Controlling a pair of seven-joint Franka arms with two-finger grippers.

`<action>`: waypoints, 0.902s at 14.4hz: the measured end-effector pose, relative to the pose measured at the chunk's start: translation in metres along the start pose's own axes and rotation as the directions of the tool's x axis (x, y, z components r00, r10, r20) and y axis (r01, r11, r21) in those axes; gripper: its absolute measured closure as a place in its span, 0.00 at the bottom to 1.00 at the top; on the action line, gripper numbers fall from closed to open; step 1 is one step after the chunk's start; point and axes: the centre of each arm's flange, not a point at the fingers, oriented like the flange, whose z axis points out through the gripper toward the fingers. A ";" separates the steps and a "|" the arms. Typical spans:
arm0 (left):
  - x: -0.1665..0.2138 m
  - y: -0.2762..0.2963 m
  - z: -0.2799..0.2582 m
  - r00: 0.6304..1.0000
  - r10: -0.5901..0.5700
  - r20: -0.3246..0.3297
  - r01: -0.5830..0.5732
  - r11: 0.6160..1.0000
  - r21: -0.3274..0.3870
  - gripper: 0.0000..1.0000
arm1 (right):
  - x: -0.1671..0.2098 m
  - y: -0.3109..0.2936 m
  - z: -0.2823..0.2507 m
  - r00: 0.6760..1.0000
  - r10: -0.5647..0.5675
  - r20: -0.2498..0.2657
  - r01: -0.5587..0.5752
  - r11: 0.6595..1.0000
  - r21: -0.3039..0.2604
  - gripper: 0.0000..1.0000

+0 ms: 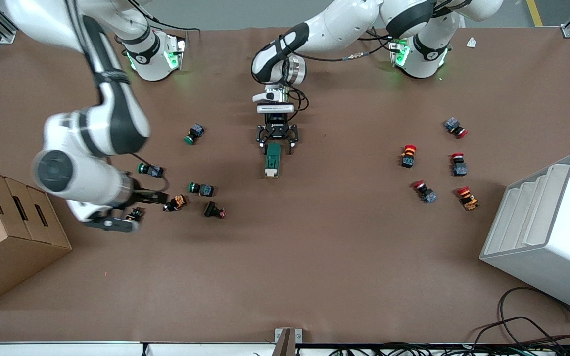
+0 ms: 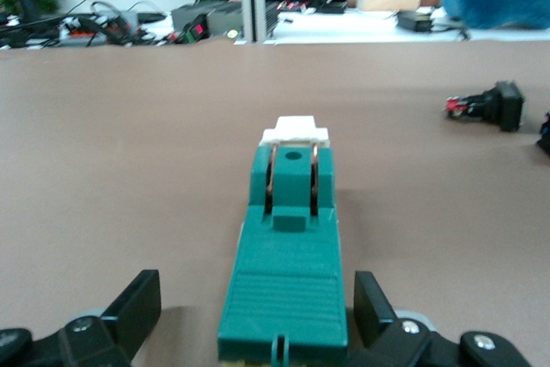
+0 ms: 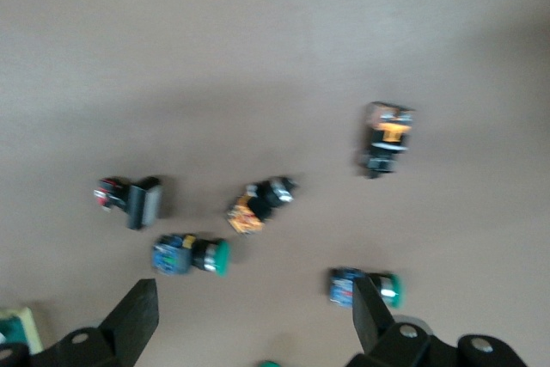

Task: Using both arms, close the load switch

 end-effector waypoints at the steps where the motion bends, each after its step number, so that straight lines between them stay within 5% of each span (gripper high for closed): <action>1: 0.007 0.005 -0.006 1.000 -0.001 0.022 0.000 1.000 0.021 0.01 | -0.002 0.023 -0.015 1.000 -0.012 0.003 0.012 1.000 -0.005 0.00; 6: 0.085 0.040 -0.021 0.988 -0.034 0.151 0.017 0.994 0.109 0.00 | -0.027 0.087 -0.079 0.999 -0.042 0.000 0.042 0.999 -0.032 0.00; 13: 0.206 0.043 0.028 0.929 -0.133 0.346 0.034 0.960 0.278 0.00 | -0.045 0.134 -0.111 0.997 -0.083 -0.008 0.083 0.997 -0.006 0.00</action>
